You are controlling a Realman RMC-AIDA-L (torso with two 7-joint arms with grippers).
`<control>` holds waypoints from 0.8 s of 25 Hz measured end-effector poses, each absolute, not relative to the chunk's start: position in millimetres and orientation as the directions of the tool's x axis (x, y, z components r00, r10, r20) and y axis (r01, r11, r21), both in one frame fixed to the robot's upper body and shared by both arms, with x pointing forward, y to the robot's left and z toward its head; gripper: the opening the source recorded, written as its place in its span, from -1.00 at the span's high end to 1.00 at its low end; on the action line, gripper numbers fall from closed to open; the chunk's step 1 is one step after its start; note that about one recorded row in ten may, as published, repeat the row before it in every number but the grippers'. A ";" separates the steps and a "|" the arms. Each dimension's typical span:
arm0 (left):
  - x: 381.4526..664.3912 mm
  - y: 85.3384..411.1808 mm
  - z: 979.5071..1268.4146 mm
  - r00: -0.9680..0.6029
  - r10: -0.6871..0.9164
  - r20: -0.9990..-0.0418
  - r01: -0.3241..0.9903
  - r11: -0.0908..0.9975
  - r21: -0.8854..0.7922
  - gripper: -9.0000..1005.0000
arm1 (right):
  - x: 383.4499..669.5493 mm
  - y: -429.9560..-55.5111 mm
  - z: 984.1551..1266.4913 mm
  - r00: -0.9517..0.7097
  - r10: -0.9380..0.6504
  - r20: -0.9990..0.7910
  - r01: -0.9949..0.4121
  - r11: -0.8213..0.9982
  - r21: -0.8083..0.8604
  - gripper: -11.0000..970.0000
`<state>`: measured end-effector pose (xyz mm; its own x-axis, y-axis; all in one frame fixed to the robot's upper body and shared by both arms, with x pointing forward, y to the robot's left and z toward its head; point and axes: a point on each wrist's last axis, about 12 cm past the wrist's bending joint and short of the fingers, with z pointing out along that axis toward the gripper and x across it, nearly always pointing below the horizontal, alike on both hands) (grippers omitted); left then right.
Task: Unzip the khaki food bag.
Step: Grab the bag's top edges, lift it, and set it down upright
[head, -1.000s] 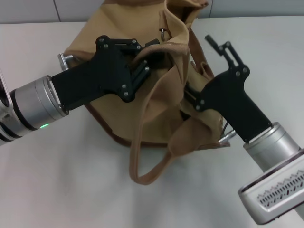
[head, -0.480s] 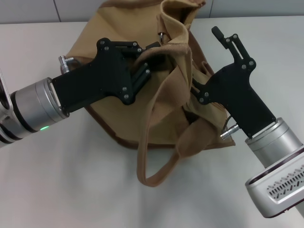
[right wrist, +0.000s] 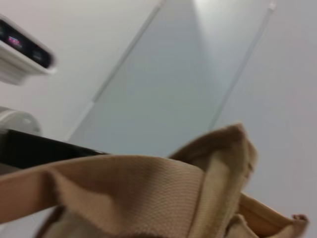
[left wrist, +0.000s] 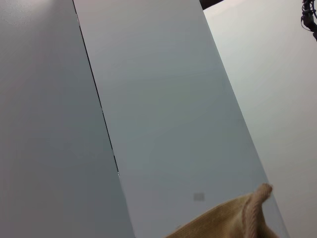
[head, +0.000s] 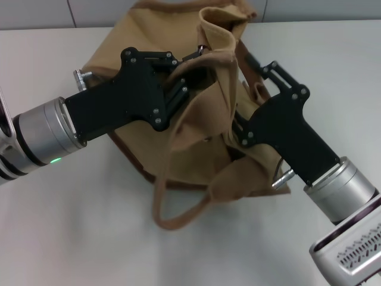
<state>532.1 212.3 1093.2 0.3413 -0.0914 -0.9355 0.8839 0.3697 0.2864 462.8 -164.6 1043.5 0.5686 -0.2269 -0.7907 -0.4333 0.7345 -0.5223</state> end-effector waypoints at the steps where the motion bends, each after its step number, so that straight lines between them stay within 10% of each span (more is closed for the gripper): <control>1: 532.1 212.3 1093.2 0.341 -0.092 -0.936 0.884 0.370 0.286 0.82 | 461.9 -164.3 1043.2 0.573 -0.226 -0.788 -0.438 0.728 -0.527 -0.48; 20: 531.0 210.7 1092.9 0.334 -0.104 -0.937 0.889 0.364 0.277 0.82 | 462.8 -164.6 1042.2 0.576 -0.233 -0.783 -0.443 0.716 -0.539 0.93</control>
<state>531.0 210.7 1092.9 0.3340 -0.1043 -0.9368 0.8894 0.3639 0.2766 462.8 -164.6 1042.2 0.5762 -0.2333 -0.7833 -0.4435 0.7158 -0.5394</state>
